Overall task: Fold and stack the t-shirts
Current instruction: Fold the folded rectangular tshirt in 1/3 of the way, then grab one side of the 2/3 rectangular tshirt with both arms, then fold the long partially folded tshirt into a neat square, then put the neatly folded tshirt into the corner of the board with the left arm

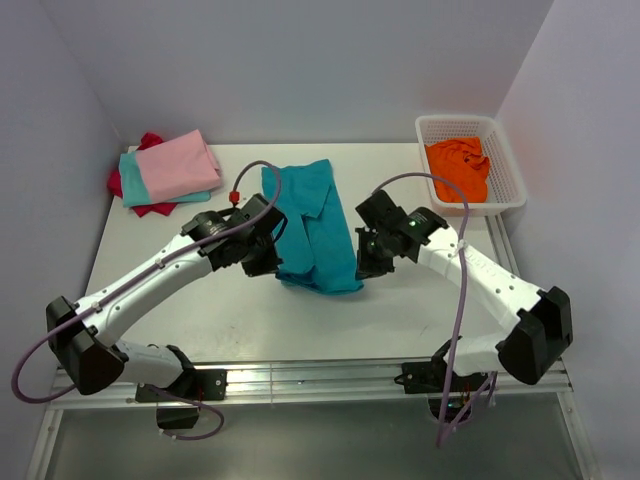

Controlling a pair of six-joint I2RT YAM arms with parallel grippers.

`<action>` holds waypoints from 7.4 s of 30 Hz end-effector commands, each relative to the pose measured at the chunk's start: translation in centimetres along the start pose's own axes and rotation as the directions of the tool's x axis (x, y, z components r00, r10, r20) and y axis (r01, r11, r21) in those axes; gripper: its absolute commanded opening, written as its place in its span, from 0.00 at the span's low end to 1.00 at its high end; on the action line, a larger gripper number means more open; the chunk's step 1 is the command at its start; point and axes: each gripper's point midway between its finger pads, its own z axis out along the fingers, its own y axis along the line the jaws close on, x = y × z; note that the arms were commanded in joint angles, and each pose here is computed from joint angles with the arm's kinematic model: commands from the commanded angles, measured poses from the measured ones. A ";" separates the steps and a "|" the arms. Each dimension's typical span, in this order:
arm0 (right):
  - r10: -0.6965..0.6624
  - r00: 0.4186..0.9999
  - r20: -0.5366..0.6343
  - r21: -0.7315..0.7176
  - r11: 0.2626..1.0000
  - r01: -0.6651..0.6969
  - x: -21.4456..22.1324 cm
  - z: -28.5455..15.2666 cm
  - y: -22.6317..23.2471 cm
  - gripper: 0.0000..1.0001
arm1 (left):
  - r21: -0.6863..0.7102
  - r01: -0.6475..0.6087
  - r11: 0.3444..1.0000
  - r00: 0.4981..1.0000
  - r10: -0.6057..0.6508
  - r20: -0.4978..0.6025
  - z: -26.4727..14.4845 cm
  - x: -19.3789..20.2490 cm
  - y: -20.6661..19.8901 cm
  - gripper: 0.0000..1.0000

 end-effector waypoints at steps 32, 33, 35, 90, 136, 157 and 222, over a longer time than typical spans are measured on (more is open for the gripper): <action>0.093 0.995 0.031 0.107 0.990 -0.096 -14.7 7.2 -1.9 1.00 | -0.075 0.143 0.987 0.987 -0.136 0.087 9.5 -16.9 3.9 1.00; 0.105 0.994 -0.010 0.126 0.987 -0.103 -12.3 8.0 -3.1 1.00 | -0.058 0.135 0.989 0.988 -0.130 0.080 9.2 -15.5 3.5 1.00; 0.109 0.994 0.012 0.096 0.989 -0.110 -11.0 7.0 -3.2 1.00 | -0.029 0.161 0.986 0.985 -0.159 0.059 8.7 -12.2 3.8 0.99; 0.125 0.980 -0.156 0.158 0.982 -0.100 -4.7 15.5 -7.5 0.00 | -0.148 0.183 0.972 0.973 -0.201 -0.115 18.7 1.2 0.3 0.42; 0.103 0.995 -0.001 0.156 0.983 -0.101 -15.3 3.2 -2.3 0.00 | 0.036 0.196 0.980 0.980 -0.197 0.015 8.0 -10.8 -2.5 0.00; 0.202 0.979 0.008 0.110 0.973 -0.202 -14.4 5.7 -6.1 1.00 | 0.187 0.230 0.955 0.972 -0.234 0.000 16.9 -20.5 4.2 1.00; 0.257 0.965 -0.047 0.278 0.932 -0.234 0.7 -1.2 -13.0 1.00 | 0.491 0.158 0.856 0.809 -0.398 0.433 5.0 -47.6 11.4 0.06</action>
